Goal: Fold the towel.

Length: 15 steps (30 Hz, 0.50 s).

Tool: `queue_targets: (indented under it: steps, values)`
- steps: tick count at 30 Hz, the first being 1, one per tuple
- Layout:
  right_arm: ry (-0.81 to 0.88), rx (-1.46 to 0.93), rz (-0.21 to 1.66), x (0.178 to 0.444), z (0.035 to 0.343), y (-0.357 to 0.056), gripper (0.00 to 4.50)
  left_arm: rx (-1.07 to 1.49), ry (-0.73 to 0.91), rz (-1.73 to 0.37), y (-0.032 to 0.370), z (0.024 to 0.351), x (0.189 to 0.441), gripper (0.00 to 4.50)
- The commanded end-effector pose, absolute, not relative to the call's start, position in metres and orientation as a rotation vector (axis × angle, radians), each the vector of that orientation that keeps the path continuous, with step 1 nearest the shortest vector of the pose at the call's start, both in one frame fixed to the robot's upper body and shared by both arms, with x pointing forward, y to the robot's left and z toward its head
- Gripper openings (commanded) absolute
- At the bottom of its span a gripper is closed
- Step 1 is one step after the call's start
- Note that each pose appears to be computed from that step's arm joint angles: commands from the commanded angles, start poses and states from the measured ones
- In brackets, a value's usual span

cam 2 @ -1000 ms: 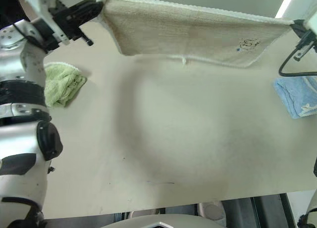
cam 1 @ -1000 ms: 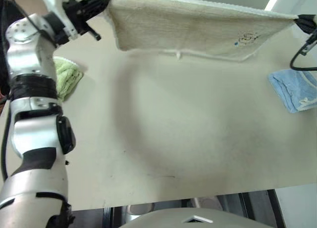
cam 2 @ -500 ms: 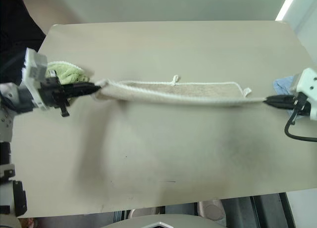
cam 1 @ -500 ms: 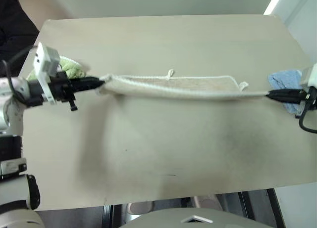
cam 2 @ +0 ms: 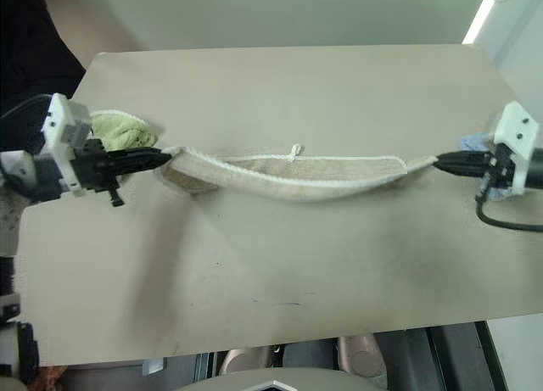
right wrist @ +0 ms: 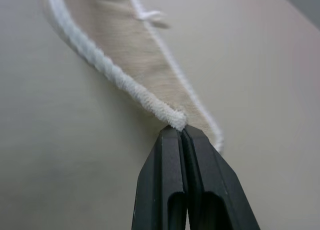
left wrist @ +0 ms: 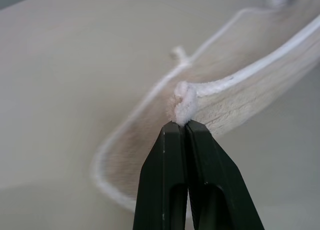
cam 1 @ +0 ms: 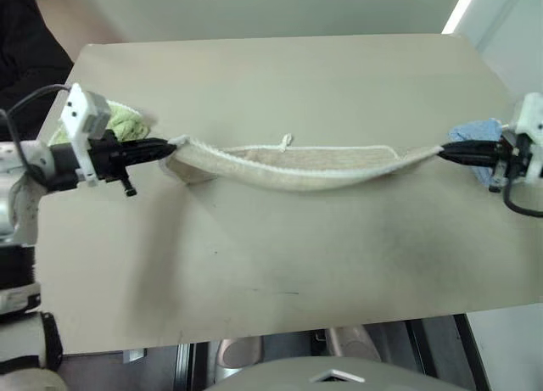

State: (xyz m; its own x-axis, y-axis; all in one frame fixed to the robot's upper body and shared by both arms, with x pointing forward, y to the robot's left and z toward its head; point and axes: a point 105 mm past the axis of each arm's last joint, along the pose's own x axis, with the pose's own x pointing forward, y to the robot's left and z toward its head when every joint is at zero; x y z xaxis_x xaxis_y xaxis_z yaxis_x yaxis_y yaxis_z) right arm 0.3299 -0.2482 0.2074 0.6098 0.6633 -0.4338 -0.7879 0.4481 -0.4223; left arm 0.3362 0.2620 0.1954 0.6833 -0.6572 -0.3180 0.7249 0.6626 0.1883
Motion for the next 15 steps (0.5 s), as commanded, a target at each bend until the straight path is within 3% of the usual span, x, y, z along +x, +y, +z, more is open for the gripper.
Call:
queue_targets:
  steps: [1,9,15]
  values:
    - [0.237,-0.698,0.835,0.355,0.202,-0.247,0.04,0.380,0.246,-0.709,0.266,0.185,0.360,0.00]
    - [0.306,-0.753,0.760,0.394,0.178,-0.245,0.04,0.468,0.235,-0.608,0.270,0.178,0.395,0.00]
    - [0.354,-0.763,0.710,0.406,0.166,-0.253,0.04,0.527,0.265,-0.620,0.265,0.164,0.404,0.00]
